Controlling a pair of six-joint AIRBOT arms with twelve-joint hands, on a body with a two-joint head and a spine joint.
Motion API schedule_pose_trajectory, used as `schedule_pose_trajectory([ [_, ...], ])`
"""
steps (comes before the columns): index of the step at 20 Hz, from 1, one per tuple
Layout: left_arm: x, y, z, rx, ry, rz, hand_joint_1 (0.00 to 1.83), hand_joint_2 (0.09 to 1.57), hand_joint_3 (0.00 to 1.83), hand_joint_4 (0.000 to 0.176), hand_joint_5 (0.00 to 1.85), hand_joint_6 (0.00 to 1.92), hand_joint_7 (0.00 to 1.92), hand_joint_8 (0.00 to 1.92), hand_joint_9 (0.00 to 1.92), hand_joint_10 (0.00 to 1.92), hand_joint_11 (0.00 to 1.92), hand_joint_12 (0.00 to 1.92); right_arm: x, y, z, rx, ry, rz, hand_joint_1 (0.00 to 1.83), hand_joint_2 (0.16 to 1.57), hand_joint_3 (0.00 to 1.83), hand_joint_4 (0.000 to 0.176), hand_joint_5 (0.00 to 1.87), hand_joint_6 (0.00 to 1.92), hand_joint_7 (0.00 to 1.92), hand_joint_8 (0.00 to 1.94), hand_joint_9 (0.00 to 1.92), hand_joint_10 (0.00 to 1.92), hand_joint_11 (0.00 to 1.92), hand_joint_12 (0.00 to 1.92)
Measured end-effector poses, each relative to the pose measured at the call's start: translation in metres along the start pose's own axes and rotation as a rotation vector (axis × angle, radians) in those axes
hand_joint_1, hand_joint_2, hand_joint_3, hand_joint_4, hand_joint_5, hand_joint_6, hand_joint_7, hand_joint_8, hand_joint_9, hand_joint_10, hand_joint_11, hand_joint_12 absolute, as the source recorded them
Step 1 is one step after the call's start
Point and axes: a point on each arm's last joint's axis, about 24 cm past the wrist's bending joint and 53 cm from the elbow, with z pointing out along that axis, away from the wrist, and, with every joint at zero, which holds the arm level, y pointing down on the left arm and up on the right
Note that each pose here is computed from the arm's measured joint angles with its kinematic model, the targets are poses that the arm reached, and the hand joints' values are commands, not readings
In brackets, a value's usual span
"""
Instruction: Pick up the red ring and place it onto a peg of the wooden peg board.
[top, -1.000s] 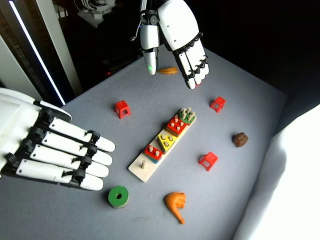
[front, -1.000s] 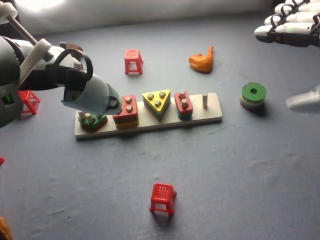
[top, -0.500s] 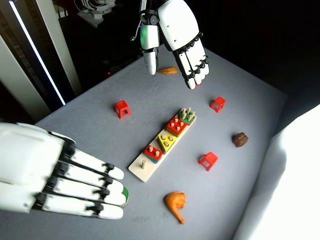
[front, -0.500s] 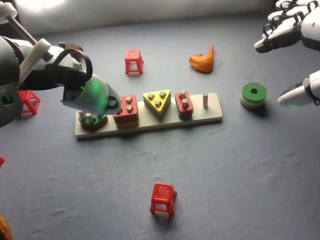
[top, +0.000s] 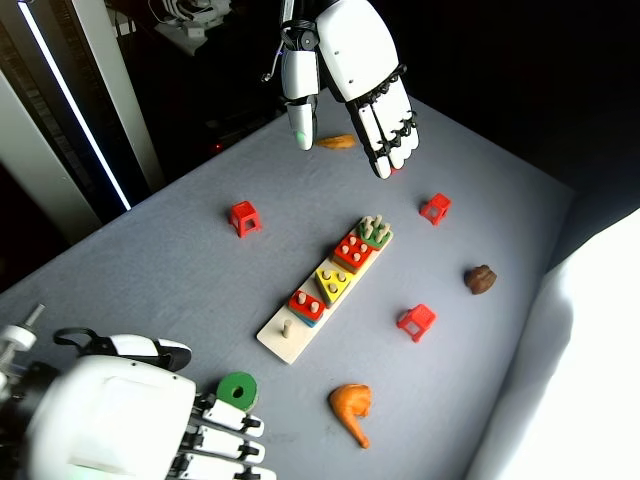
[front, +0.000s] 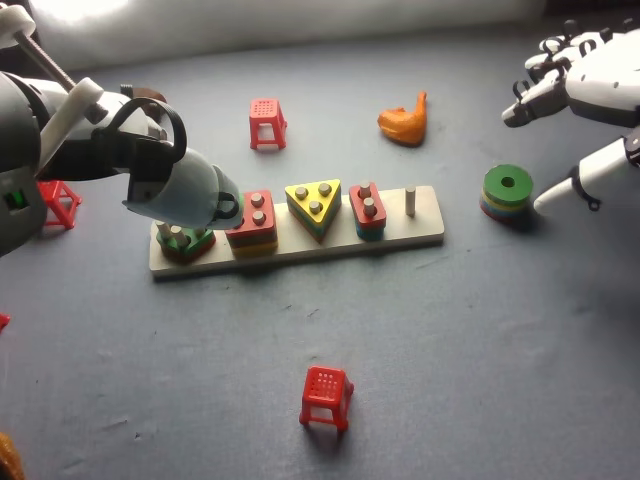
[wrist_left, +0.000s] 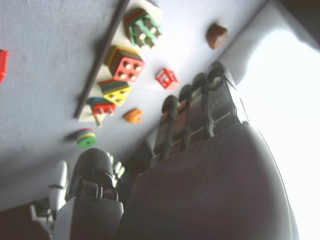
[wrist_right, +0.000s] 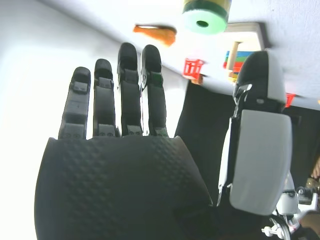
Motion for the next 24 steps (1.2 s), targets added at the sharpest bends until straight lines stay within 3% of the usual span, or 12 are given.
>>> schedule_pose_trajectory([
  [7,0.000,0.000,0.000,-0.001,0.000,0.000,0.00,1.28,0.00,0.000,0.04,0.00,0.00,0.00,0.00,0.00,0.01,0.00,0.008,0.013,0.020,-0.026,-0.014,0.009,0.83,0.92,0.00,0.000,0.54,0.02,0.48,0.02,0.20,0.03,0.00,0.00],
  [9,0.000,0.000,0.000,-0.001,0.000,0.000,0.00,1.28,0.00,0.000,0.04,0.00,0.00,0.00,0.00,0.00,0.00,0.00,0.015,0.014,0.021,-0.029,-0.004,0.007,0.92,0.90,0.00,0.000,0.59,0.01,0.54,0.01,0.31,0.05,0.00,0.00],
  [14,0.000,0.000,0.000,0.000,0.000,0.000,0.00,1.28,0.00,0.000,0.03,0.01,0.00,0.00,0.00,0.00,0.00,0.00,0.031,0.008,0.024,-0.018,0.021,-0.018,0.94,0.93,0.00,0.000,0.56,0.00,0.63,0.00,0.52,0.05,0.00,0.00],
  [21,0.000,0.001,0.000,-0.002,0.000,0.003,0.00,1.29,0.01,0.000,0.02,0.00,0.00,0.00,0.00,0.00,0.00,0.00,0.040,0.013,0.032,-0.029,0.021,-0.017,1.03,0.94,0.00,0.000,0.61,0.03,0.68,0.03,0.59,0.06,0.02,0.01],
  [22,0.000,0.000,0.000,-0.001,0.000,0.003,0.00,1.29,0.00,0.000,0.04,0.01,0.01,0.00,0.00,0.00,0.01,0.01,0.039,0.013,0.032,-0.028,0.018,-0.017,1.04,0.94,0.00,0.000,0.63,0.02,0.71,0.02,0.62,0.03,0.00,0.12],
  [23,0.000,0.001,0.000,-0.001,-0.002,0.003,0.00,1.29,0.00,0.000,0.03,0.00,0.00,0.00,0.00,0.00,0.00,0.00,0.039,0.013,0.032,-0.028,0.018,-0.017,1.09,0.94,0.00,0.000,0.67,0.01,0.77,0.01,0.68,0.03,0.00,0.41],
  [24,0.000,0.001,0.000,-0.002,-0.002,0.004,0.00,1.28,0.00,0.000,0.05,0.01,0.02,0.01,0.01,0.00,0.02,0.01,0.039,0.013,0.032,-0.028,0.017,-0.017,1.16,0.93,0.00,0.000,0.75,0.02,0.85,0.01,0.78,0.05,0.00,0.82],
])
